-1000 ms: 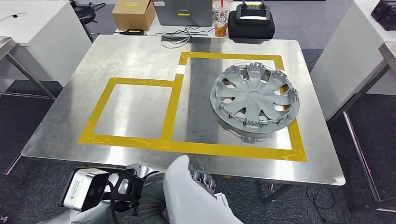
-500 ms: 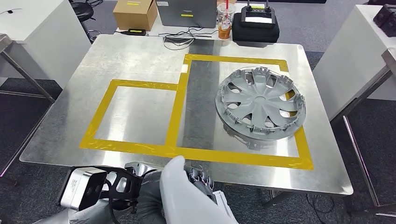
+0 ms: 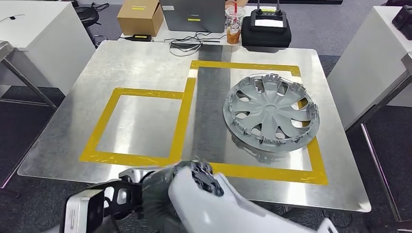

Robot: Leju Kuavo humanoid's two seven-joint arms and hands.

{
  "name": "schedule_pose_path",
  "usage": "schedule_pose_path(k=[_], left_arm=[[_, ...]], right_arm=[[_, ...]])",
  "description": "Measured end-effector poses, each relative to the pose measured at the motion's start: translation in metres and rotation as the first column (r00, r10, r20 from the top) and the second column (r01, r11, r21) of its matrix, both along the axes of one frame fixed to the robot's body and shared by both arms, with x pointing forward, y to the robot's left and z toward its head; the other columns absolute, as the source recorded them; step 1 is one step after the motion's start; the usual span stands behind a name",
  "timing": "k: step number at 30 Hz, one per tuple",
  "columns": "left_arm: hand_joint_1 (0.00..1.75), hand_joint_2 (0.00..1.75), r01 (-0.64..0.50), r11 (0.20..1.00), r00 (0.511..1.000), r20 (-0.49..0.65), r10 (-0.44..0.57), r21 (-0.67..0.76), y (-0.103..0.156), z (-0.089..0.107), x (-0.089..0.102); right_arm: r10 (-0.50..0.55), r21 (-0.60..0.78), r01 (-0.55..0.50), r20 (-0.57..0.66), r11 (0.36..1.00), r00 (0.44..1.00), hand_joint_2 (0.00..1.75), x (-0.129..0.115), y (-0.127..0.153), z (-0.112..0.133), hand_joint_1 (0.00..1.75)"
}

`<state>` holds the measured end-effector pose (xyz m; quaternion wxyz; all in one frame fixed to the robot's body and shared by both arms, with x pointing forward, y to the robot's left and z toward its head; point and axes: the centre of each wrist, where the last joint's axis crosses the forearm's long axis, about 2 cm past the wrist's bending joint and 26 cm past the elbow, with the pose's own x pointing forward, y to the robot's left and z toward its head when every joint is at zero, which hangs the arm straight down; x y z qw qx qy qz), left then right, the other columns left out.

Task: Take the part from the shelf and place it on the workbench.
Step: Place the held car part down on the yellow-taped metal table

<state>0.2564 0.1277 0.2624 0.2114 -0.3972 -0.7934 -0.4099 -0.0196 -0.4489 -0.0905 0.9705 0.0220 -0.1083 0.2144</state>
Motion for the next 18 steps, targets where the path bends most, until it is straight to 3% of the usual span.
schedule_pose_path(k=[2, 5, 8, 10, 13, 18], left_arm=[[1.75, 1.75, -0.233, 0.970, 0.955, 0.205, 0.215, 0.065, 0.025, 0.005, 0.010], [1.75, 1.75, -0.531, 0.839, 0.779, 0.461, 0.425, 0.122, 0.052, 0.012, 0.020], [1.75, 1.75, -0.706, 0.698, 0.594, 0.636, 0.492, 0.119, 0.066, 0.016, 0.028], [1.75, 1.75, -0.760, 0.640, 0.520, 0.694, 0.497, 0.112, 0.074, 0.017, 0.037], [1.75, 1.75, -0.806, 0.578, 0.473, 0.727, 0.498, 0.128, 0.084, 0.011, 0.050], [1.75, 1.75, -0.849, 0.498, 0.449, 0.737, 0.505, 0.176, 0.095, -0.001, 0.065]], right_arm=[[-0.001, 0.003, 0.001, 0.001, 1.000, 1.000, 0.00, -0.002, 0.003, -0.001, 0.00], [0.006, 0.011, -0.006, 0.001, 1.000, 1.000, 0.00, -0.003, 0.009, -0.003, 0.00], [0.011, 0.029, -0.011, -0.001, 1.000, 1.000, 0.00, -0.002, 0.013, -0.004, 0.00], [0.012, 0.043, -0.012, -0.002, 0.999, 1.000, 0.00, -0.001, 0.017, -0.005, 0.00], [0.011, 0.054, -0.011, 0.001, 0.998, 1.000, 0.00, 0.000, 0.021, -0.006, 0.00], [0.011, 0.057, -0.010, -0.002, 0.998, 1.000, 0.00, -0.003, 0.024, -0.007, 0.00]])
